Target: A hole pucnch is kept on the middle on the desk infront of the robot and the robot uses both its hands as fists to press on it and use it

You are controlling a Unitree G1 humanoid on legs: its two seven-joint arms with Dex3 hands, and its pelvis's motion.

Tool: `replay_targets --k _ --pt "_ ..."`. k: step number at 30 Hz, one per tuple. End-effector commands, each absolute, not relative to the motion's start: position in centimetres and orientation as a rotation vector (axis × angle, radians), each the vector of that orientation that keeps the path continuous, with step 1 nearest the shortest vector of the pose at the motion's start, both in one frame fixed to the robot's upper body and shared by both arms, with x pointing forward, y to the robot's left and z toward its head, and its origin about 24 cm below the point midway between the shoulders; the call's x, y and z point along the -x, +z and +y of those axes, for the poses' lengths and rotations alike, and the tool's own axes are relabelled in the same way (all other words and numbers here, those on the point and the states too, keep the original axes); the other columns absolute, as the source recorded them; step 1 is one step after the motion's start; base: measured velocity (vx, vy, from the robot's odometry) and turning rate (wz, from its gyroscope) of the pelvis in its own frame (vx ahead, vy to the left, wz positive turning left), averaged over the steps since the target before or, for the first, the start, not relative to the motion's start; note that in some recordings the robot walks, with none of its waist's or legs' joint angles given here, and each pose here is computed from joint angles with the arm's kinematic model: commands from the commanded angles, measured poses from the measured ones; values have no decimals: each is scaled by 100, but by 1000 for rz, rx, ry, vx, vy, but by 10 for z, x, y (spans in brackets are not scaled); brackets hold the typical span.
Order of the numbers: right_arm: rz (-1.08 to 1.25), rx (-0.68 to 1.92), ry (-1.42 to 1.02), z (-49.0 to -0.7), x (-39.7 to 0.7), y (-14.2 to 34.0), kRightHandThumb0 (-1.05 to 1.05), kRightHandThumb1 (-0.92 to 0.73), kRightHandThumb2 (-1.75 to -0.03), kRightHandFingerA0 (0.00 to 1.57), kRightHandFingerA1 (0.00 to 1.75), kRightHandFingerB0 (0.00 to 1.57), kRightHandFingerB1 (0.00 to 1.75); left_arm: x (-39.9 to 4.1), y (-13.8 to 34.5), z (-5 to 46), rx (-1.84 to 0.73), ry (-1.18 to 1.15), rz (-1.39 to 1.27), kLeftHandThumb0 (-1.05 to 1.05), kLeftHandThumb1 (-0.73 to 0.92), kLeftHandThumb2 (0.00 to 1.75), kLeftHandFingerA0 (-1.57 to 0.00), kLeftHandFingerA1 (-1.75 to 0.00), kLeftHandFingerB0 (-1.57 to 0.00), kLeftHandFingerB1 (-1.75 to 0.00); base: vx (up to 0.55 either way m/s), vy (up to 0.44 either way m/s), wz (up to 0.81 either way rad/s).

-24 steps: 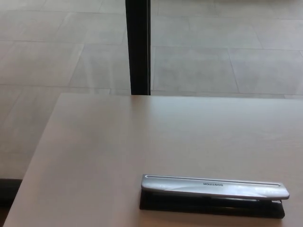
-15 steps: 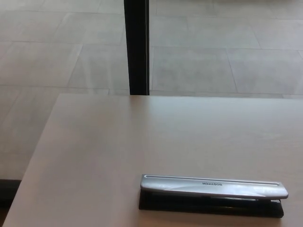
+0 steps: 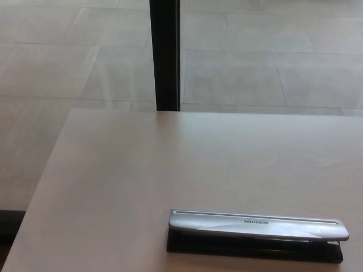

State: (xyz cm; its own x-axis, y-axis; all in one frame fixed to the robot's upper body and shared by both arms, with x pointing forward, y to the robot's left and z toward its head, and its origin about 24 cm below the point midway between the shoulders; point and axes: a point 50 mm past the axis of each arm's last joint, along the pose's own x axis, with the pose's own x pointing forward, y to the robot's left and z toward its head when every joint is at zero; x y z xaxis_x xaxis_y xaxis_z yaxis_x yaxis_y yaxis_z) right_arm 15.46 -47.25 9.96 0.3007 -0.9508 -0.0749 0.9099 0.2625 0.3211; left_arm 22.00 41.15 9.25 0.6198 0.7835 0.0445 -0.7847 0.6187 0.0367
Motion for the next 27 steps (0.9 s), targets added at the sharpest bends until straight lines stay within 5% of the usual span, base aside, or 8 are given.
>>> replay_targets --k 1,6,9,10,11,12,19,27 --pt "-597 -422 -926 -420 -197 213 -40 -37 -106 115 172 102 115 -255 228 314 145 779 -531 -24 80 74 -82 -175 -59 -103 0 0 0" --pt "-607 -337 -651 -360 -216 222 -48 -25 -112 118 161 112 96 -268 215 240 160 460 -543 -3 81 87 -72 -175 -58 -105 0 0 0" --pt "-563 -306 -584 -327 -224 218 -34 -39 -116 117 169 96 114 -271 203 200 155 268 -521 -9 65 107 -80 -175 -71 -125 0 0 0" --pt "-547 -290 -535 -316 -226 215 -38 -48 -116 136 143 92 109 -272 198 187 160 209 -515 -10 61 112 -84 -175 -74 -128 0 0 0" --pt "-523 -288 -487 -305 -228 210 -35 -52 -115 129 140 88 110 -273 193 173 150 115 -504 -14 61 115 -86 -175 -64 -141 0 0 0" --pt "-504 -292 -445 -294 -230 204 -22 -61 -109 102 175 78 130 -273 186 160 172 50 -478 -14 60 114 -87 -175 -72 -135 0 0 0" --pt "-317 -213 -150 -231 -230 153 -20 -70 -106 100 175 74 130 -268 145 88 186 -140 -299 -18 74 101 -89 -175 -62 -158 0 0 0" --pt "-255 -231 -63 -208 -231 139 -25 -67 -108 102 175 72 138 -263 134 56 204 -158 -246 -23 75 104 -92 -175 -55 -161 0 0 0"
